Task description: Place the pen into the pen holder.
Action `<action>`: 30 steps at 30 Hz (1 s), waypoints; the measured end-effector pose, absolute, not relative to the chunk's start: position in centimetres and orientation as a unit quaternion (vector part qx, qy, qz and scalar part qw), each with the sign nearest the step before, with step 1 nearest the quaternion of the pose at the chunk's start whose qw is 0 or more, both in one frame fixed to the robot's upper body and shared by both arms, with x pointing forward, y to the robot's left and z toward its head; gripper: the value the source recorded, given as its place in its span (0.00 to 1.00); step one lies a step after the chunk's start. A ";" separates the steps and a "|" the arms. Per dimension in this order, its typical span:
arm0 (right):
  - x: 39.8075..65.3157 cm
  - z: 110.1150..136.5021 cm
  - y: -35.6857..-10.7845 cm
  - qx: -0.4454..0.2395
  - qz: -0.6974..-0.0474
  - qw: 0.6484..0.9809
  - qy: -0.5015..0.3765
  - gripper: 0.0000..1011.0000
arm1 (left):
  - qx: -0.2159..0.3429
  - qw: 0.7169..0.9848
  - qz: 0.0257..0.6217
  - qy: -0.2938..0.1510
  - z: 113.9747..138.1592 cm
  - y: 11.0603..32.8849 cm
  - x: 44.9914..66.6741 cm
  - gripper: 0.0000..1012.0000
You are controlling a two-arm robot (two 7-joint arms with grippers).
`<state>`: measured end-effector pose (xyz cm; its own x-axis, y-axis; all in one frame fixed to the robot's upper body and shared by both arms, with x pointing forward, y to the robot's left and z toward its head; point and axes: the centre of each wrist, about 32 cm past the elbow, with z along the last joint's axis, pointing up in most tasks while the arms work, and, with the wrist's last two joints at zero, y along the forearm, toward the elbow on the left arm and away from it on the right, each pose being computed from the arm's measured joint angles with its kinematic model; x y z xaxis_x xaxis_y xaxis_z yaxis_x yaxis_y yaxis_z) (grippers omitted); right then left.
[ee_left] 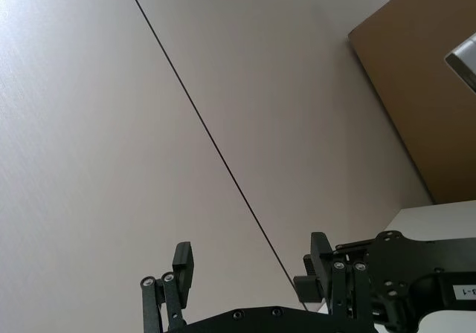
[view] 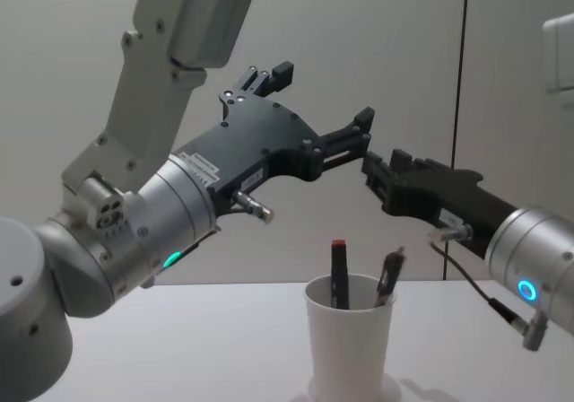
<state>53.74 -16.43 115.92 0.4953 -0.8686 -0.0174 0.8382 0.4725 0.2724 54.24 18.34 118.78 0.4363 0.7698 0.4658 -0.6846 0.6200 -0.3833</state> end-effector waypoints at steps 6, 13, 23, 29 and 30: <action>54.2 115.7 -16.0 0.120 -0.499 0.857 -0.057 0.49 | -0.069 0.845 0.430 -0.311 118.8 18.3 54.2 0.99; 54.4 115.6 -15.8 0.120 -0.499 0.857 -0.053 0.69 | -0.069 0.845 0.430 -0.311 118.8 18.3 54.2 0.99; 54.5 115.6 -15.8 0.120 -0.500 0.856 -0.048 0.97 | -0.069 0.845 0.430 -0.311 118.8 18.3 54.2 0.99; 54.5 115.6 -15.8 0.120 -0.501 0.856 -0.047 0.99 | -0.069 0.845 0.430 -0.311 118.8 18.3 54.2 0.99; 54.5 115.6 -15.8 0.120 -0.502 0.855 -0.046 0.99 | -0.069 0.845 0.430 -0.311 118.8 18.3 54.2 0.99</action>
<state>54.51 -15.75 115.59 0.4925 -0.8693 -0.0412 0.8470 0.4680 0.2521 54.24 18.35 118.78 0.4363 0.7698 0.4659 -0.6846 0.6200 -0.3833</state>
